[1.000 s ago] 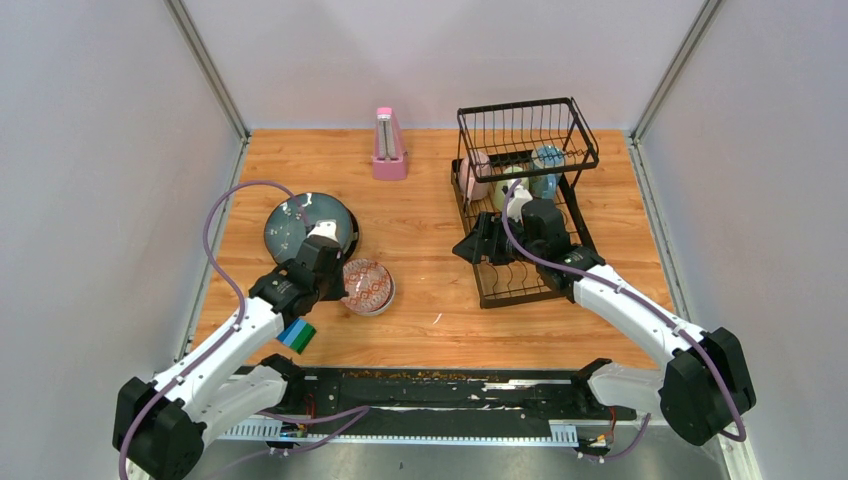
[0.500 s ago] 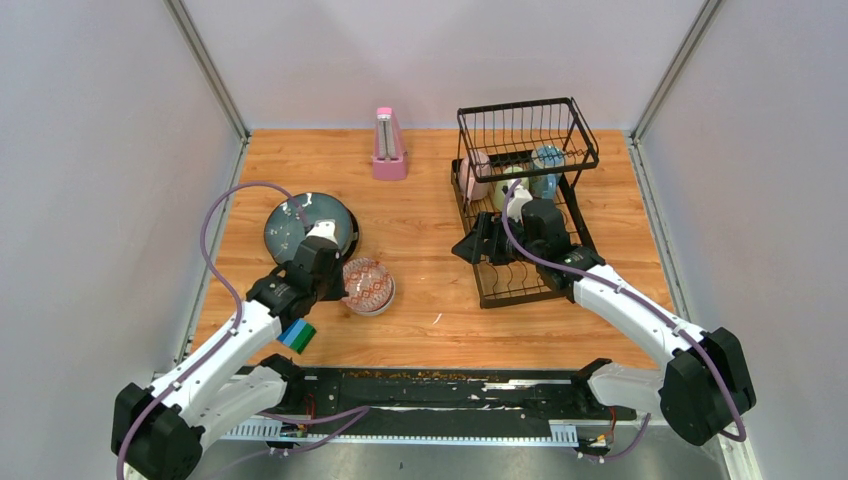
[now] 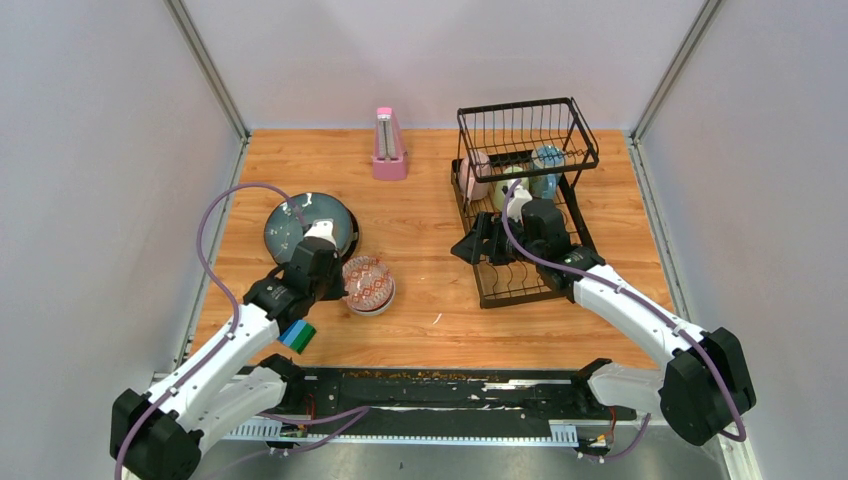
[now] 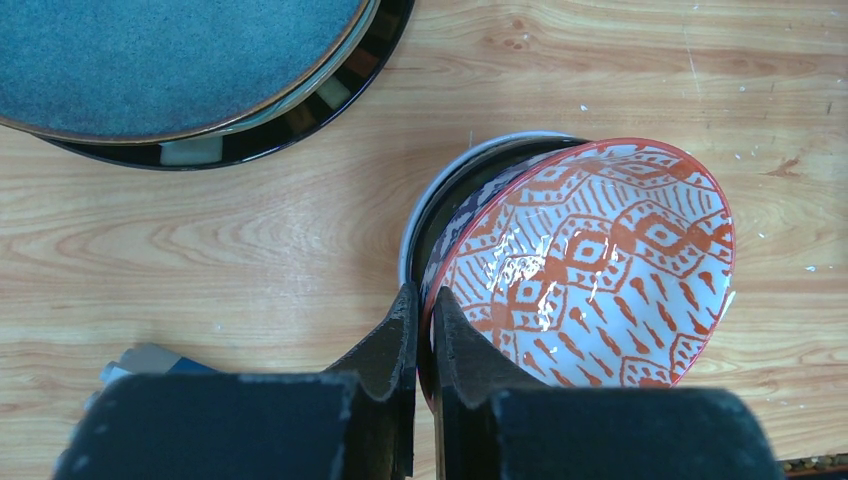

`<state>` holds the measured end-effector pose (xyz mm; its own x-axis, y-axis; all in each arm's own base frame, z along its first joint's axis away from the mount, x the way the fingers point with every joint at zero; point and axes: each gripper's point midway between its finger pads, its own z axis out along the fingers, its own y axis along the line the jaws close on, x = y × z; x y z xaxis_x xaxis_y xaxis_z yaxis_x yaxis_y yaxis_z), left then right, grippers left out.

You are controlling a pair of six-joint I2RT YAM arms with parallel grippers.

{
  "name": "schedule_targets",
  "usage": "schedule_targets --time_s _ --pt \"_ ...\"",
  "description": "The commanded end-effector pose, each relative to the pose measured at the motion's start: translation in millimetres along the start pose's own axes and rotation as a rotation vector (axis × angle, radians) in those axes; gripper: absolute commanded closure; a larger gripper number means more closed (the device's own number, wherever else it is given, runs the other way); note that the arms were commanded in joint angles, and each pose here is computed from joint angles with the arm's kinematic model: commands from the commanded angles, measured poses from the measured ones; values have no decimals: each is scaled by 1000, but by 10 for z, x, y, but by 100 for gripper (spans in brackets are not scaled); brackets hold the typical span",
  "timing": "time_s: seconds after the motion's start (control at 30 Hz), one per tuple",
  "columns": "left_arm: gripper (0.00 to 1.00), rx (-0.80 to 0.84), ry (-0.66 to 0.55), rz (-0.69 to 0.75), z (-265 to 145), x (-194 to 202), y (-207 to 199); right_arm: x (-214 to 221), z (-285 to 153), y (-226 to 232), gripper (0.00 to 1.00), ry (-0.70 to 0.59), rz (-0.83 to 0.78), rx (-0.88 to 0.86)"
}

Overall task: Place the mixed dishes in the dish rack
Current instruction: Pick up the bowl from the center of the board, then turn the bowl upside down on the dish rack.

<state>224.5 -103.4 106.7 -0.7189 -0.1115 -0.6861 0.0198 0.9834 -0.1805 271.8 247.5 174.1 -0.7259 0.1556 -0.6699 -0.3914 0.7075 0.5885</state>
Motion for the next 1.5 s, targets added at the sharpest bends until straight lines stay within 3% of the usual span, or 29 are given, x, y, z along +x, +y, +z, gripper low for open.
schedule_targets --time_s 0.0,0.17,0.27,0.43,0.67,0.83,1.3,1.47 --pt "100 80 -116 -57 -89 -332 -187 -106 -36 199 18 -29 -9 -81" --pt "100 128 -147 -74 -215 -476 -287 -138 -59 347 9 -30 22 -146" --pt "100 211 -209 -76 -455 -774 -469 -139 -89 463 0 -24 35 -205" --pt "100 312 -265 -25 -664 -1113 -719 -187 -174 731 0 -24 44 -344" --pt "100 599 -221 -2 -751 -1159 -1275 -286 -318 1012 1 -42 73 -478" --pt "100 706 -202 5 -803 -1232 -1481 -309 -355 1130 1 -28 97 -544" --pt "100 904 -215 -91 -735 -1332 -1668 -292 -379 1206 1 -2 133 -595" --pt "100 916 -228 -98 -701 -1353 -1670 -287 -400 1256 7 24 128 -621"
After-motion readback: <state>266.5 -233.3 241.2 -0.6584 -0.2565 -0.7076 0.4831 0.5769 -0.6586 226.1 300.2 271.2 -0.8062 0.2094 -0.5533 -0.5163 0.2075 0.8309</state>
